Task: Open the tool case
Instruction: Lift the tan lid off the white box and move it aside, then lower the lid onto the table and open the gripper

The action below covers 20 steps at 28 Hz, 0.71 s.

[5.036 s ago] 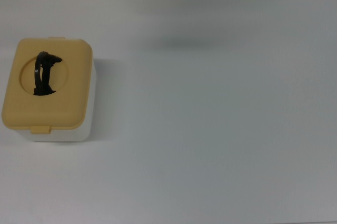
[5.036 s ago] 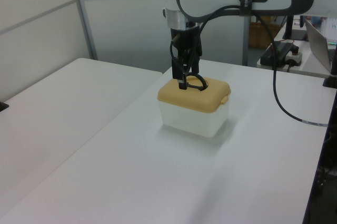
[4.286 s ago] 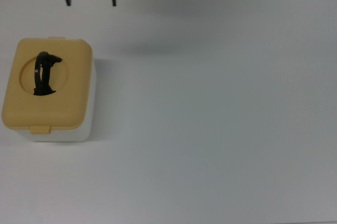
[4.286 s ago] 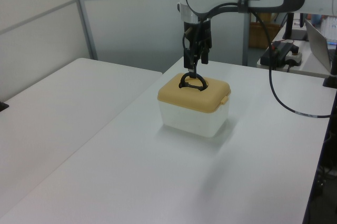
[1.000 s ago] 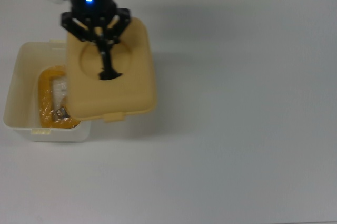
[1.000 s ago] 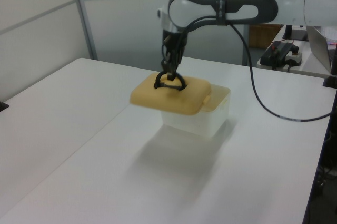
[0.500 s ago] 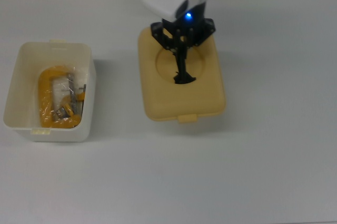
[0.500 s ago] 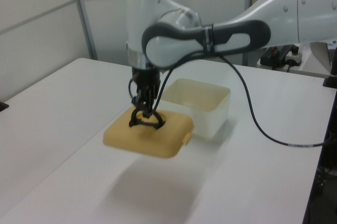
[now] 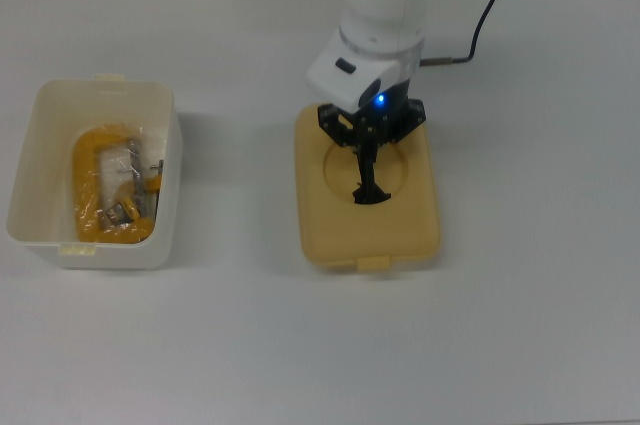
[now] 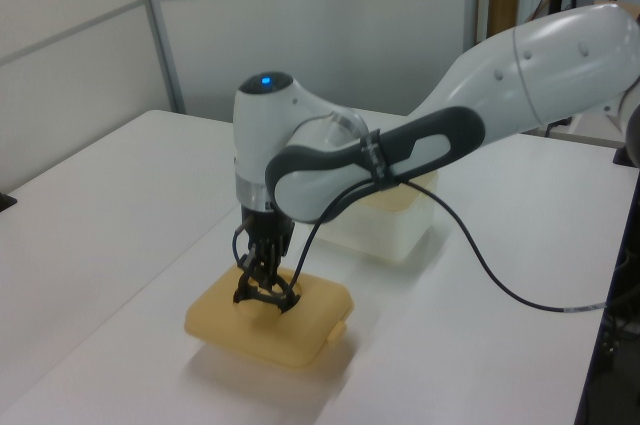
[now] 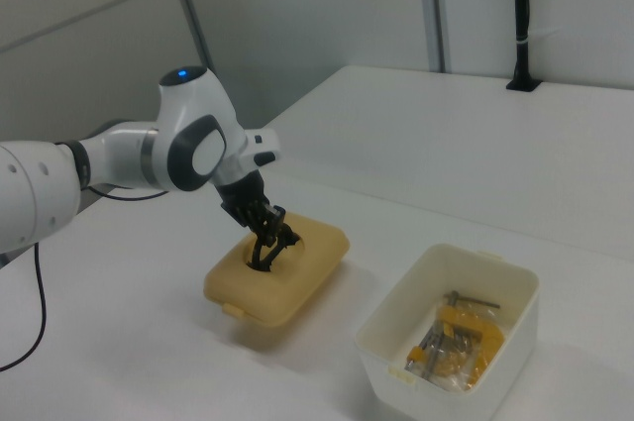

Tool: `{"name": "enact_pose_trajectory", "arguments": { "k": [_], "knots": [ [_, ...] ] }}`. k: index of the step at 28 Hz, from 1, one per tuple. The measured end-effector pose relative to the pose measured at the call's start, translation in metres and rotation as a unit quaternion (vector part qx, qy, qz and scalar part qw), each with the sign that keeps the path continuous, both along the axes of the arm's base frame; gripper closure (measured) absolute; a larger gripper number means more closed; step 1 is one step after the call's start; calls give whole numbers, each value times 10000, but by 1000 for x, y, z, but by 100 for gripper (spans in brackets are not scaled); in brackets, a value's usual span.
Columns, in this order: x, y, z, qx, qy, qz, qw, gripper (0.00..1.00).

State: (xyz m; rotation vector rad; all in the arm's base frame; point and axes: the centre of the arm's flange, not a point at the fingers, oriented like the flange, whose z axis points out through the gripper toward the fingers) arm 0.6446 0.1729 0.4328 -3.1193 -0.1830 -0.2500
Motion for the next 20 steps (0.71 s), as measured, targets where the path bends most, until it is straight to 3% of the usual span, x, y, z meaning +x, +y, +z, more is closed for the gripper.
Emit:
{"name": "enact_pose_trajectory", "arguments": {
  "k": [7, 20],
  "knots": [
    [7, 3, -30, 14, -131, 18, 9999, 89],
    [5, 12, -54, -331, -178, -63, 9993, 89]
  ]
}}
